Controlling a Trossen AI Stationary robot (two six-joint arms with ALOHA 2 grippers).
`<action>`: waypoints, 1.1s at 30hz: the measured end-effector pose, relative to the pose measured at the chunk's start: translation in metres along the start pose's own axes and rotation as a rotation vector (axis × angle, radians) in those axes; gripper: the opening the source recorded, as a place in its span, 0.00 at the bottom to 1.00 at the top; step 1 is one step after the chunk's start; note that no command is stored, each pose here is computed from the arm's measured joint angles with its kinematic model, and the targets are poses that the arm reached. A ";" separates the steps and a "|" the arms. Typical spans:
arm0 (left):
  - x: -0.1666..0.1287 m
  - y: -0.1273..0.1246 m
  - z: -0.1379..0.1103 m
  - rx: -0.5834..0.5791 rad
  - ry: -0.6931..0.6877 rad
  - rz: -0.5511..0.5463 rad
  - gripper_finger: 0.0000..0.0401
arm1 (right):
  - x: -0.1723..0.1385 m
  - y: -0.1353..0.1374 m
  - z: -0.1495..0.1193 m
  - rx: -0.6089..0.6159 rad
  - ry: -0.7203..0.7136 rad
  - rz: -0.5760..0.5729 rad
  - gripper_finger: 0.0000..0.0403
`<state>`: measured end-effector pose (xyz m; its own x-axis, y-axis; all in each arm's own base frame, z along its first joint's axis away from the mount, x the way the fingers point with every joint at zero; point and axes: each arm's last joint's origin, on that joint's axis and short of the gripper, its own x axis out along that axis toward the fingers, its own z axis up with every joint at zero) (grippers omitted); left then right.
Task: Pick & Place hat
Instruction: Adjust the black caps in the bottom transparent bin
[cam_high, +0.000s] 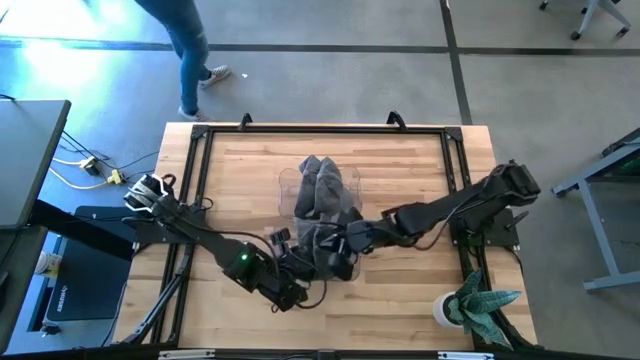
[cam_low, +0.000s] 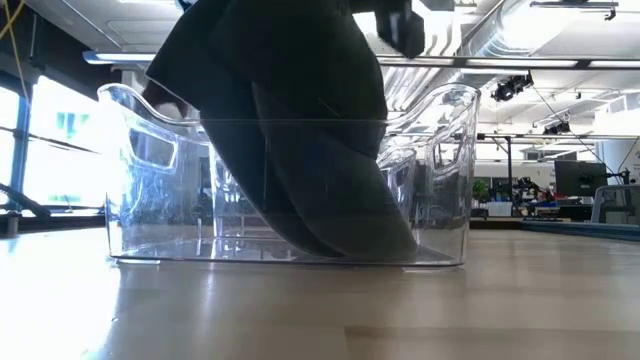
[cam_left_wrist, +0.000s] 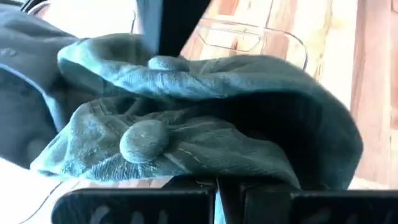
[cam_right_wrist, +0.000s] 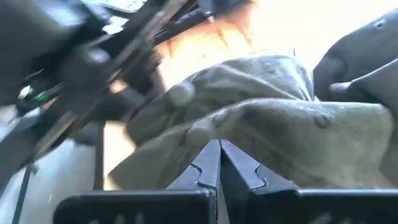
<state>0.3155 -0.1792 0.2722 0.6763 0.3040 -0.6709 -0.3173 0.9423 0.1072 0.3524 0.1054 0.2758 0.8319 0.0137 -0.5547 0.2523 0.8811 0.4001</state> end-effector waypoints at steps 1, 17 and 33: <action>-0.001 0.001 0.000 -0.010 0.005 0.003 0.00 | -0.007 0.000 0.003 -0.017 0.009 0.016 0.01; -0.051 0.034 0.006 -0.112 0.127 -0.129 0.00 | -0.008 -0.056 0.047 -0.732 0.049 0.329 0.60; -0.066 0.038 0.017 -0.251 0.240 -0.202 0.00 | 0.025 -0.097 0.048 -0.728 0.125 0.747 0.46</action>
<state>0.2700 -0.1610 0.3333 0.5764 0.0467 -0.8159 -0.3662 0.9073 -0.2067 0.3723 -0.0019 0.2579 0.5861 0.6830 -0.4358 -0.6968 0.6994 0.1590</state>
